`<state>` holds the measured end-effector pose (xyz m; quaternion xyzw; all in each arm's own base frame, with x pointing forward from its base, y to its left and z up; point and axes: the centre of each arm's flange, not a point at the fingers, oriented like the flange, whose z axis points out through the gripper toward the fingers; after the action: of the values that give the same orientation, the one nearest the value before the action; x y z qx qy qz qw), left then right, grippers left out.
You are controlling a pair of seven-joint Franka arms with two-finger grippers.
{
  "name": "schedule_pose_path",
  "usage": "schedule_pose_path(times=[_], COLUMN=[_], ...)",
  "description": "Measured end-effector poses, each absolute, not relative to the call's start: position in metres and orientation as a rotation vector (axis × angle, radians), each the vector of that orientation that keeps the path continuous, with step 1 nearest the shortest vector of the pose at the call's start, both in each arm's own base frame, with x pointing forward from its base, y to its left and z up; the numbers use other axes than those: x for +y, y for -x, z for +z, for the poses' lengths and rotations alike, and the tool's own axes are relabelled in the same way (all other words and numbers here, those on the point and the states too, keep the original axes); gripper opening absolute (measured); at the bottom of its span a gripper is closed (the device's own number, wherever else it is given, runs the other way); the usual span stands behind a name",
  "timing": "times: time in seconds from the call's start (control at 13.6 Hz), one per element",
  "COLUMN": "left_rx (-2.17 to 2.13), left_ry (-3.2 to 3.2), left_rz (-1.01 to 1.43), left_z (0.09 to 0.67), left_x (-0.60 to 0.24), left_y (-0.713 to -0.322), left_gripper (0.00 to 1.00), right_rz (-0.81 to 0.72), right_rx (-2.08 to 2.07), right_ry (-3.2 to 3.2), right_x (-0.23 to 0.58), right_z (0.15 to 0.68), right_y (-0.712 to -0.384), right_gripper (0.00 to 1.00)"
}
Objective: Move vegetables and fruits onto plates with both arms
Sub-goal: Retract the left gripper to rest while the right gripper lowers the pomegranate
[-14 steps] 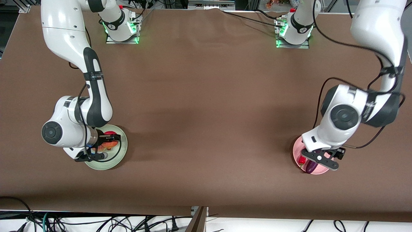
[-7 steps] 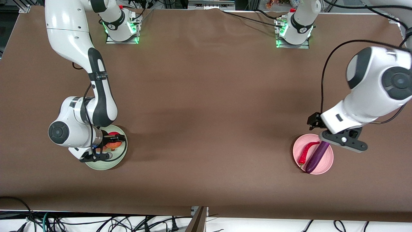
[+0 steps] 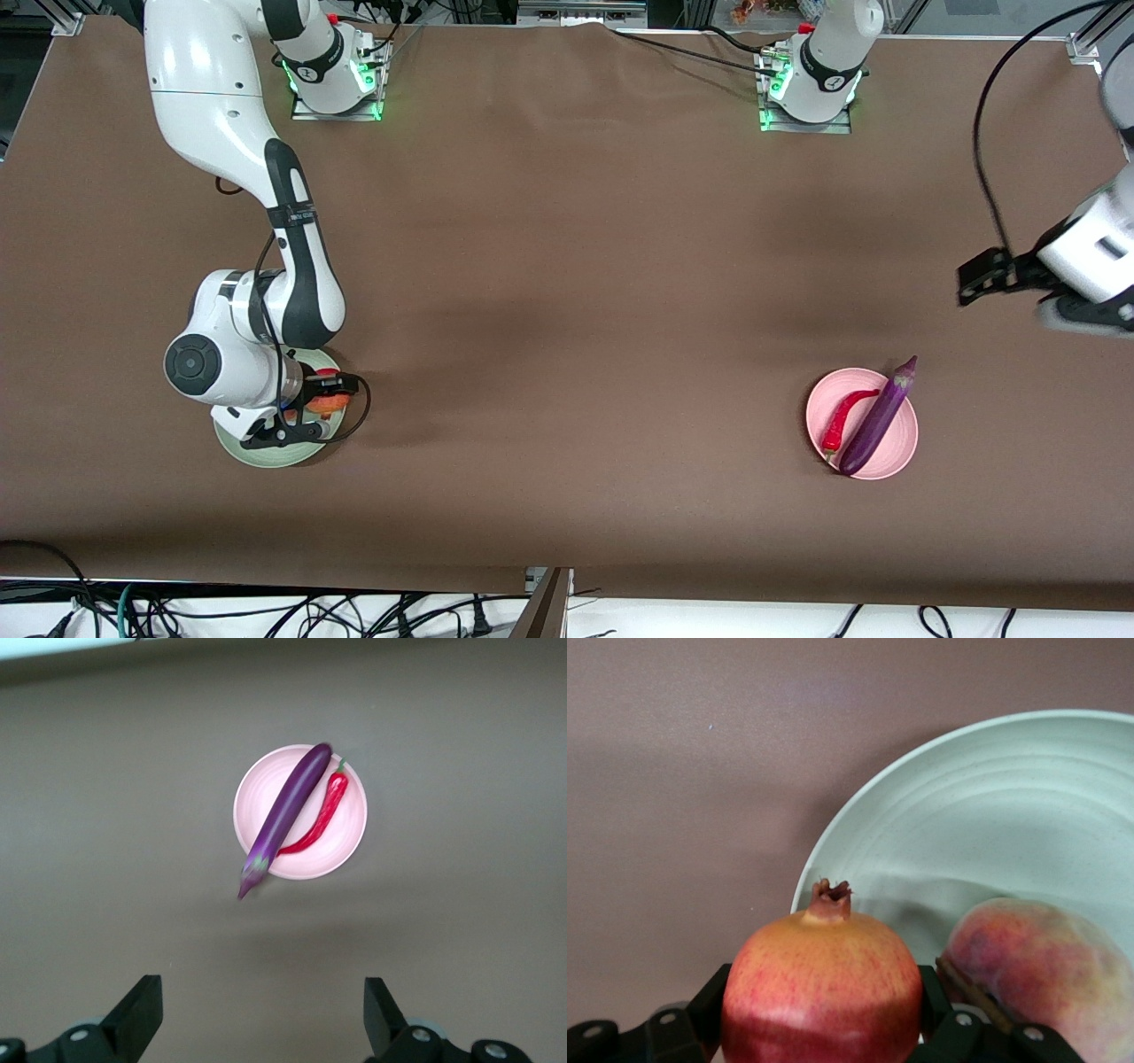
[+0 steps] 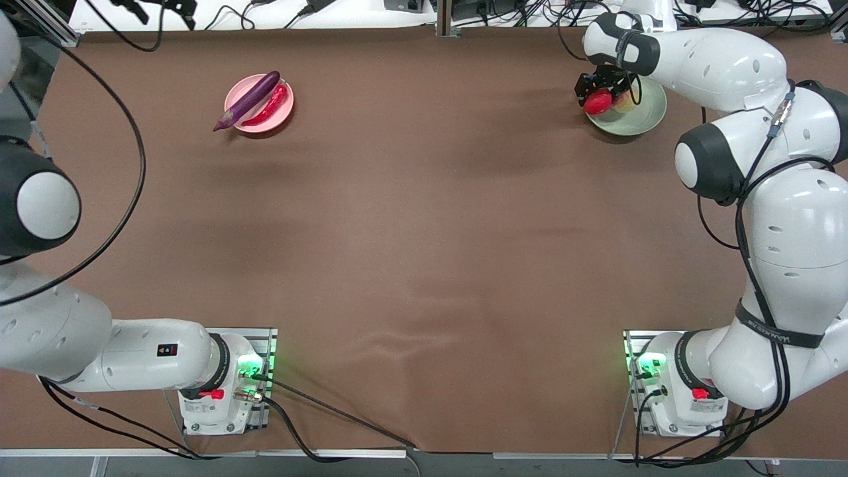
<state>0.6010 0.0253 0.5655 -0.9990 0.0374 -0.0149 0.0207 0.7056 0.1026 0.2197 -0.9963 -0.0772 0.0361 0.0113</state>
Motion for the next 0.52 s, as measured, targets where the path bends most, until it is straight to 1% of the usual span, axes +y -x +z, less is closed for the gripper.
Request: schedule_pose_path(times=[0.22, 0.52], left_rx=[0.12, 0.168], left_ry=[3.108, 3.108], left_rz=[-0.011, 0.025], left_z=[0.573, 0.572], left_x=[0.021, 0.003], left_y=[-0.57, -0.557], left_gripper=[1.0, 1.0], right_rz=[0.104, 0.088], right_rx=[-0.229, -0.209], right_ry=[3.113, 3.118], right_x=[0.095, 0.077], right_z=[0.221, 0.223], right_y=[-0.707, -0.711], right_gripper=[0.85, 0.85])
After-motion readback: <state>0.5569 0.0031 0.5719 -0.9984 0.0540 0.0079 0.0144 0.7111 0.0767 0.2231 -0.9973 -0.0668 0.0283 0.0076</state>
